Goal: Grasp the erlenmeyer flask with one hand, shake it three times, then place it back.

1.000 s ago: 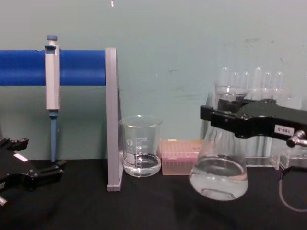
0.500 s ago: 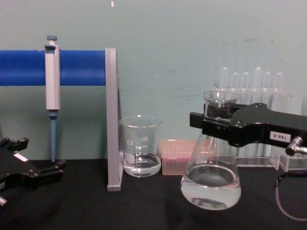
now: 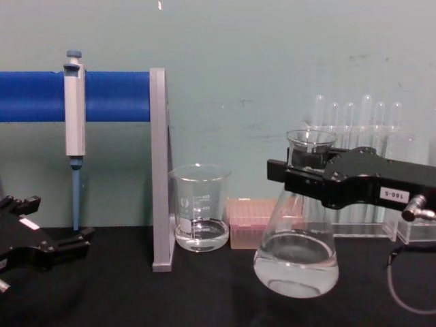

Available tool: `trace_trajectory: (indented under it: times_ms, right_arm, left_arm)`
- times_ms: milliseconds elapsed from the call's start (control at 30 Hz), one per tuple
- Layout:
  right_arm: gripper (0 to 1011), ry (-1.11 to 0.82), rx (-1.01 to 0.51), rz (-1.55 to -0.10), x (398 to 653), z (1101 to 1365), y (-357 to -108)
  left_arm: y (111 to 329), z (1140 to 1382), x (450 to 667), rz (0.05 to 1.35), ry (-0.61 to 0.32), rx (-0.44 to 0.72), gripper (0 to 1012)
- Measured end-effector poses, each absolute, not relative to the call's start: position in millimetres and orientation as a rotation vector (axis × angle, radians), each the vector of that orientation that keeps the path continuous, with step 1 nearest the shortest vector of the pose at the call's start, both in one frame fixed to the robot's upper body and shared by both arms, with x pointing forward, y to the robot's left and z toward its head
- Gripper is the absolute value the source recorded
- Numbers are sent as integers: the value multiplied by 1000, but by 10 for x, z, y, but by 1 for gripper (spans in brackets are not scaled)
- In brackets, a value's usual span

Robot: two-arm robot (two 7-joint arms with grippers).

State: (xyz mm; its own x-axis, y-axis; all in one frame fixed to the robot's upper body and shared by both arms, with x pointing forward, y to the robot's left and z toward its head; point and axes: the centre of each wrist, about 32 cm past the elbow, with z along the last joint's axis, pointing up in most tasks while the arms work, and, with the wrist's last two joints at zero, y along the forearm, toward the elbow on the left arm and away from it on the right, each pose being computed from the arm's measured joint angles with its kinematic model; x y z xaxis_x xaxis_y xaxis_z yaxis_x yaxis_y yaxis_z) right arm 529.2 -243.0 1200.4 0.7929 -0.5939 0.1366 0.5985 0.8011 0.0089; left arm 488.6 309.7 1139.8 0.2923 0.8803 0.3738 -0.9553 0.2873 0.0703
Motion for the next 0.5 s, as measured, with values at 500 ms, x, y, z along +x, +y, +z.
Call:
trace_trajectory:
  times_ms: [500]
  right_arm:
    - [453, -127, -34, -635, 5365, 11925, -2407]
  left_arm:
    - [3097, 11398, 4886, 1248, -285, 305, 1001]
